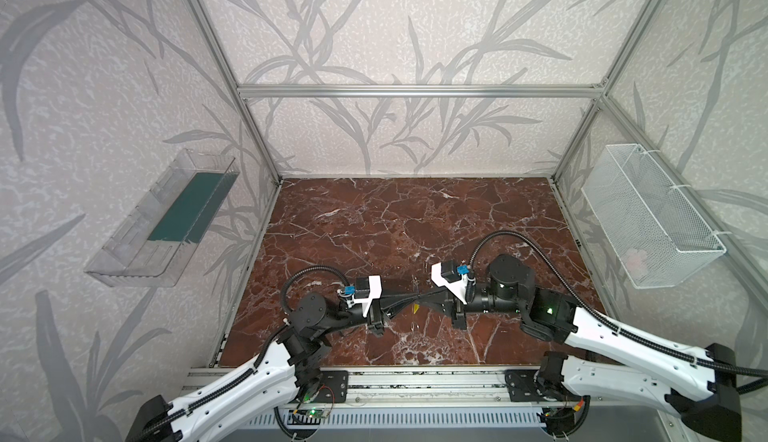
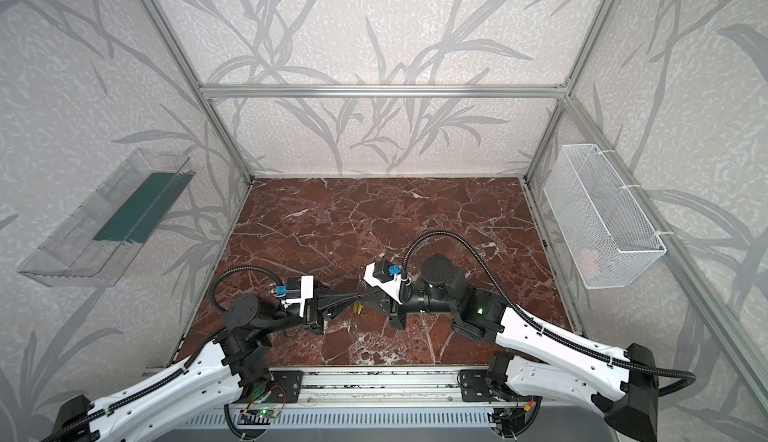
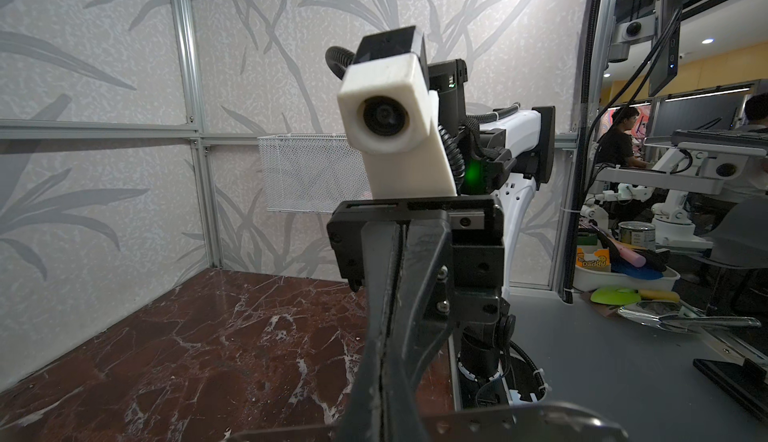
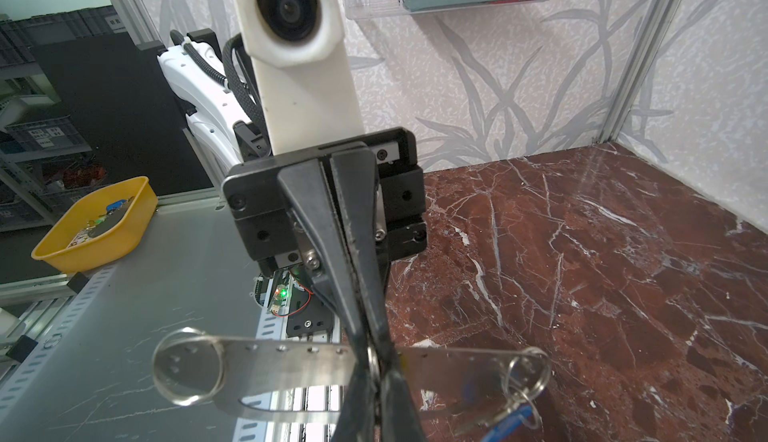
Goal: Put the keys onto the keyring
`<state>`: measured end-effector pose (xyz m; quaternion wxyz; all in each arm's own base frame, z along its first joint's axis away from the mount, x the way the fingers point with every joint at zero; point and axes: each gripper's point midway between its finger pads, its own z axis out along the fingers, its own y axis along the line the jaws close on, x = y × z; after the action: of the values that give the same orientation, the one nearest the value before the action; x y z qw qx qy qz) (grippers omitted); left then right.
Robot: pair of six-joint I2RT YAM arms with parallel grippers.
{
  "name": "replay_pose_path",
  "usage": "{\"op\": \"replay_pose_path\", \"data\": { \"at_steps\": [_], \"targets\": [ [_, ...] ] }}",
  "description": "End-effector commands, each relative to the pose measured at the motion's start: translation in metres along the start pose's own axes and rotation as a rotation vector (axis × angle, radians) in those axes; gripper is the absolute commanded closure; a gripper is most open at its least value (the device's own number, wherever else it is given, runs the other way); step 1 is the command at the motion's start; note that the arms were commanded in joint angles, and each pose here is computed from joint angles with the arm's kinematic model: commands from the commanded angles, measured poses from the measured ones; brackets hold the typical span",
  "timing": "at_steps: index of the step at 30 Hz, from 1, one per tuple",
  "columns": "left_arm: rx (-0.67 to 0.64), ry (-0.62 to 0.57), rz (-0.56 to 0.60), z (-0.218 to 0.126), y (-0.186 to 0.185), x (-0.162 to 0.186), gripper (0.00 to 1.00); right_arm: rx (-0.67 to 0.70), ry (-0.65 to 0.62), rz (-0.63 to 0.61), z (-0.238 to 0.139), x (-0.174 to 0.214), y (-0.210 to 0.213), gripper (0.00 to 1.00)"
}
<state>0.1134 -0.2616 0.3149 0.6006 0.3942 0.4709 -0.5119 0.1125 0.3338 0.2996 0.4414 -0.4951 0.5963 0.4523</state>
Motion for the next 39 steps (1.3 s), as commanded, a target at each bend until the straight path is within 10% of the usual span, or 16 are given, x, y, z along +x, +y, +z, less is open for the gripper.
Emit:
{"op": "replay_pose_path", "data": {
  "at_steps": [1, 12, 22, 39],
  "targets": [
    [0.021, -0.064, 0.026, 0.0, -0.006, -0.021, 1.0, -0.009, -0.06, -0.034, -0.003, -0.021, 0.003, 1.0],
    [-0.187, 0.022, 0.084, -0.027, 0.012, -0.033, 0.77, 0.025, 0.169, -0.108, -0.015, -0.002, 0.0, 1.0],
    [-0.356, 0.379, -0.017, -0.033, 0.038, -0.017, 0.75, 0.036, 0.514, -0.162, -0.027, 0.006, -0.01, 1.0],
    [-0.07, 0.348, -0.071, 0.007, 0.007, -0.015, 0.81, -0.031, 0.607, -0.21, -0.021, 0.003, -0.01, 1.0]
  ]
}}
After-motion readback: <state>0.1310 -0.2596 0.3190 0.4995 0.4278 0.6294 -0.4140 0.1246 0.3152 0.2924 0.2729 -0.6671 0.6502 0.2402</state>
